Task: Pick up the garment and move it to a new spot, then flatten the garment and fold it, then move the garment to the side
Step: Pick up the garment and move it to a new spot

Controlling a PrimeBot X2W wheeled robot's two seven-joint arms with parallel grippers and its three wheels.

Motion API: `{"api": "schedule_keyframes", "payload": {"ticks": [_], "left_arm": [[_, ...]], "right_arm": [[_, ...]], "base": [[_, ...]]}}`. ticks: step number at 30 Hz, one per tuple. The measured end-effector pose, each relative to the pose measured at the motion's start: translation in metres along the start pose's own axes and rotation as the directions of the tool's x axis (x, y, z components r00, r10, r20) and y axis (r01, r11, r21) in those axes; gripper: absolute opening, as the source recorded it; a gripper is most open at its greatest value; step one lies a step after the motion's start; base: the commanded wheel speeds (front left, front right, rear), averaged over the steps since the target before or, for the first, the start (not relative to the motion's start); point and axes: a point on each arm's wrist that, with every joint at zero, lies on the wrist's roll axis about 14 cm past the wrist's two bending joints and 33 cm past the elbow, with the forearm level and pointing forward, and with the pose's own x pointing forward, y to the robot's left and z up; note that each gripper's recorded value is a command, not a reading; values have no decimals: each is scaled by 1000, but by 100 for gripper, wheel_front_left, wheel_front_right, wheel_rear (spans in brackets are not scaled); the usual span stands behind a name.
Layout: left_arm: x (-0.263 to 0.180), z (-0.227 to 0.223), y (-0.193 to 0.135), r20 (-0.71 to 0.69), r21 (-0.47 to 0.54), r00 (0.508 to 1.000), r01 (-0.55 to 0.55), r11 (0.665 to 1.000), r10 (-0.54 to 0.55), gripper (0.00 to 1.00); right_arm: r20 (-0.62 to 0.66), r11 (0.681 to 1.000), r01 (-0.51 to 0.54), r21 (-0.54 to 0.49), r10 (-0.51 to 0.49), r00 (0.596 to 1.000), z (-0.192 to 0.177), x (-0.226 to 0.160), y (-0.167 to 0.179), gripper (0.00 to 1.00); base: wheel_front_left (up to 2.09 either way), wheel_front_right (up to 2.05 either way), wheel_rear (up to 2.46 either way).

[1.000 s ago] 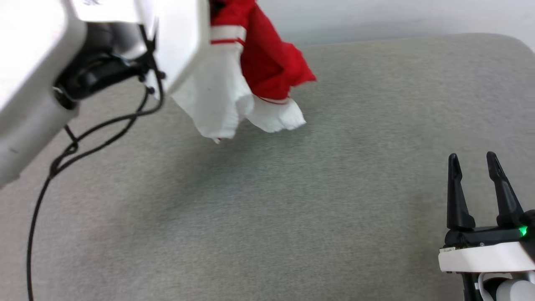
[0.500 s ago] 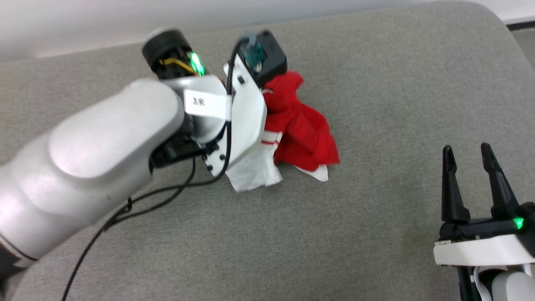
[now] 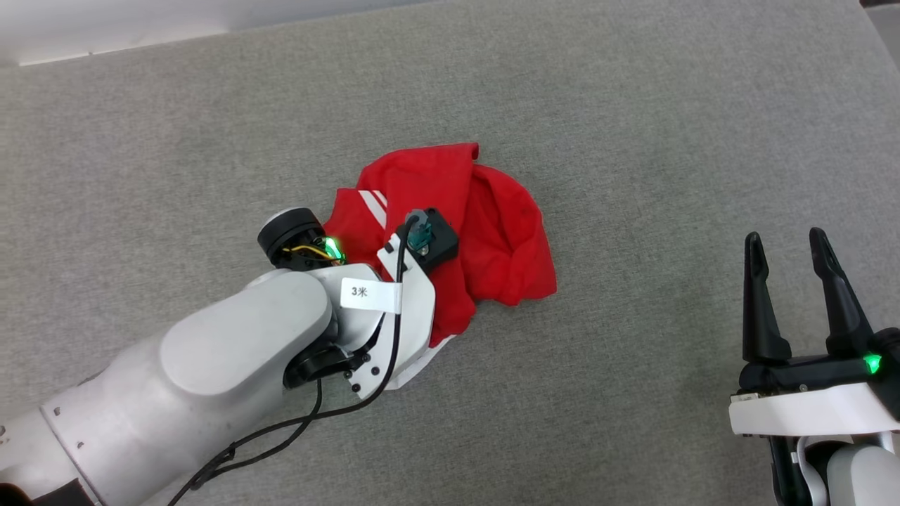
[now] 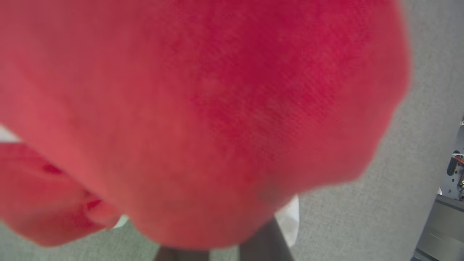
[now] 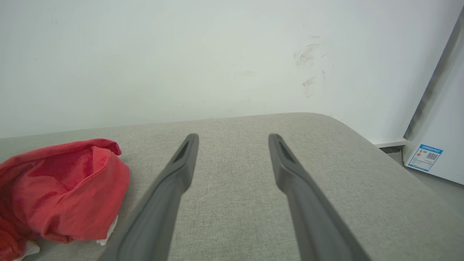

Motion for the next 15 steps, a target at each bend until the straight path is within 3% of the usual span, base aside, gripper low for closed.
{"api": "schedule_keyframes", "payload": {"ticks": [1,2,3,6,11,15], "left_arm": [[-1,0,0,10,-2,1000,-5,1000,5,0],[-3,2,2,30,-5,999,-14,1000,15,84],[-6,5,5,61,-4,998,-29,1000,29,100],[-21,26,15,183,10,980,-86,996,83,100],[-60,59,36,392,-6,901,-199,980,185,100],[-101,77,54,538,-71,786,-320,945,306,100]], "right_arm": [[2,1000,-4,1,4,1000,0,0,2,100],[5,1000,-8,2,8,1000,2,1,3,100],[10,1000,-11,3,11,1000,3,1,4,100],[26,1000,-22,3,22,999,9,0,7,100],[46,999,-37,0,37,998,17,-5,12,100],[61,998,-63,3,62,996,22,-8,20,100]], "base": [[0,0,0],[0,0,0],[0,0,0],[0,0,0],[0,0,0],[0,0,0]]}}
